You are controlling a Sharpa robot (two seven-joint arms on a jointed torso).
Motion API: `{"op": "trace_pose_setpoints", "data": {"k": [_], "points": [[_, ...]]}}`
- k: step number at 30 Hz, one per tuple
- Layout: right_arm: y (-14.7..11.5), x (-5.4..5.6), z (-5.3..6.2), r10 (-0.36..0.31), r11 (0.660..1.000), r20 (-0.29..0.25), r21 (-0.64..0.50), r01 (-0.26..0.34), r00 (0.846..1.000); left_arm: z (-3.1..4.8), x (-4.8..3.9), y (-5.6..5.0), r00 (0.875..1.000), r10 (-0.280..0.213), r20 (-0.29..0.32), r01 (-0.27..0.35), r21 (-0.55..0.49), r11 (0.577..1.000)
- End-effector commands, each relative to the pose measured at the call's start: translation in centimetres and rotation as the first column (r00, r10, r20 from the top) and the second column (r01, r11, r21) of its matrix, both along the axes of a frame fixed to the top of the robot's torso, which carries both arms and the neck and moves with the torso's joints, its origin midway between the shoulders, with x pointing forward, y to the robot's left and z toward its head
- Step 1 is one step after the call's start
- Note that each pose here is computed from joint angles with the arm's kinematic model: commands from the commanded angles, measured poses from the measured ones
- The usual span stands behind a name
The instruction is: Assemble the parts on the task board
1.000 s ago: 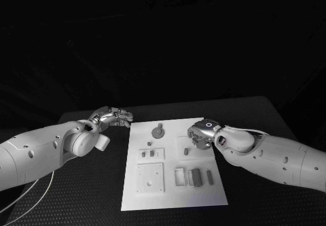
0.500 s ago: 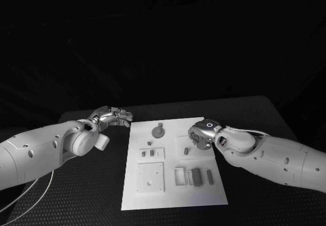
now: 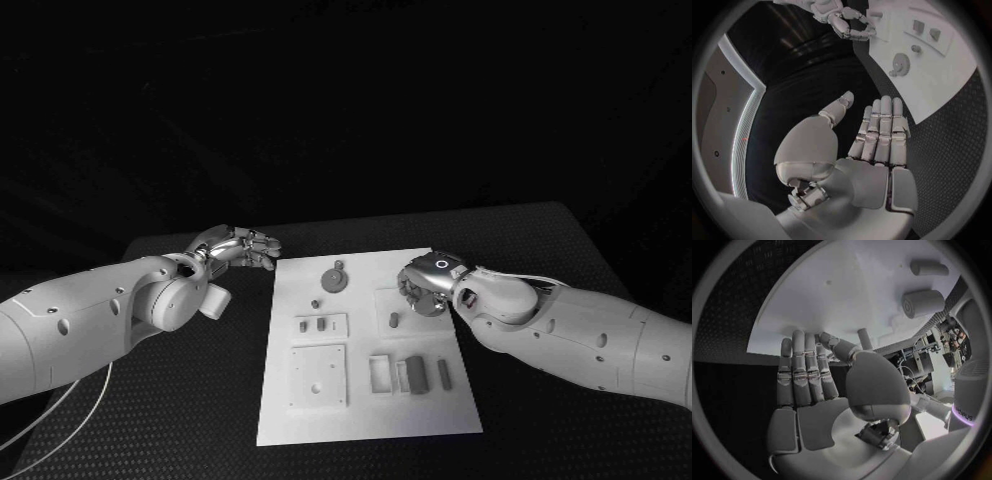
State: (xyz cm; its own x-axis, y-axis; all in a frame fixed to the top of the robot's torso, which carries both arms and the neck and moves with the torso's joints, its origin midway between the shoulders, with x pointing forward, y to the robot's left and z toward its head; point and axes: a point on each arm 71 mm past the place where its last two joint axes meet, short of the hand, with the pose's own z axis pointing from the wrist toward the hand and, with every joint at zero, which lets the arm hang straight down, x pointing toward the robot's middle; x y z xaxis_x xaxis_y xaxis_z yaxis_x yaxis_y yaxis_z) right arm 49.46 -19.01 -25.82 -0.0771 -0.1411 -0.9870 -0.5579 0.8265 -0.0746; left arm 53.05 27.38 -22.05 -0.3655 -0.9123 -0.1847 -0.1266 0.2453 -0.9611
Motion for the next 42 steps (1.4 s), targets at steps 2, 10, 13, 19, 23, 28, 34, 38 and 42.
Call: {"op": "trace_pose_setpoints", "data": {"k": [2,10,13,19,23,28,34,38,42], "points": [[-0.3,-0.3,-1.5,-0.009,0.998,-0.040,-0.063,0.006,0.999,0.09,0.02,-0.2,1.000,-0.015,0.002,0.015,0.000,1.000],[-0.1,-0.4,-1.4,0.001,0.999,-0.030,-0.038,-0.002,1.000,0.07,0.04,-0.2,1.000,-0.015,0.001,0.015,0.002,1.000],[-0.1,-0.5,-1.3,0.002,1.000,-0.032,-0.028,-0.003,0.999,0.07,0.05,-0.2,1.000,-0.015,0.001,0.015,0.002,1.000],[-0.1,-0.8,-0.8,0.009,1.000,-0.035,-0.004,-0.009,0.999,0.06,0.06,-0.1,1.000,-0.013,0.000,0.013,0.003,1.000],[-0.1,-0.7,-0.4,0.010,1.000,-0.031,0.004,-0.010,0.999,0.06,0.06,-0.1,1.000,-0.013,0.000,0.013,0.003,1.000],[0.0,-0.7,0.2,0.012,1.000,-0.022,0.014,-0.011,1.000,0.06,0.05,-0.2,1.000,-0.013,0.000,0.013,0.003,1.000],[0.0,-0.6,0.4,0.011,1.000,-0.026,0.018,-0.011,1.000,0.05,0.07,-0.1,1.000,-0.013,0.000,0.013,0.003,1.000],[-0.2,-0.4,0.3,-0.003,1.000,-0.051,0.010,0.004,0.999,0.05,0.07,-0.2,1.000,-0.014,-0.001,0.014,0.003,1.000],[-0.6,-0.1,0.1,-0.024,1.000,-0.089,-0.009,0.023,0.996,0.04,0.06,-0.1,1.000,-0.012,-0.002,0.012,0.004,1.000]]}}
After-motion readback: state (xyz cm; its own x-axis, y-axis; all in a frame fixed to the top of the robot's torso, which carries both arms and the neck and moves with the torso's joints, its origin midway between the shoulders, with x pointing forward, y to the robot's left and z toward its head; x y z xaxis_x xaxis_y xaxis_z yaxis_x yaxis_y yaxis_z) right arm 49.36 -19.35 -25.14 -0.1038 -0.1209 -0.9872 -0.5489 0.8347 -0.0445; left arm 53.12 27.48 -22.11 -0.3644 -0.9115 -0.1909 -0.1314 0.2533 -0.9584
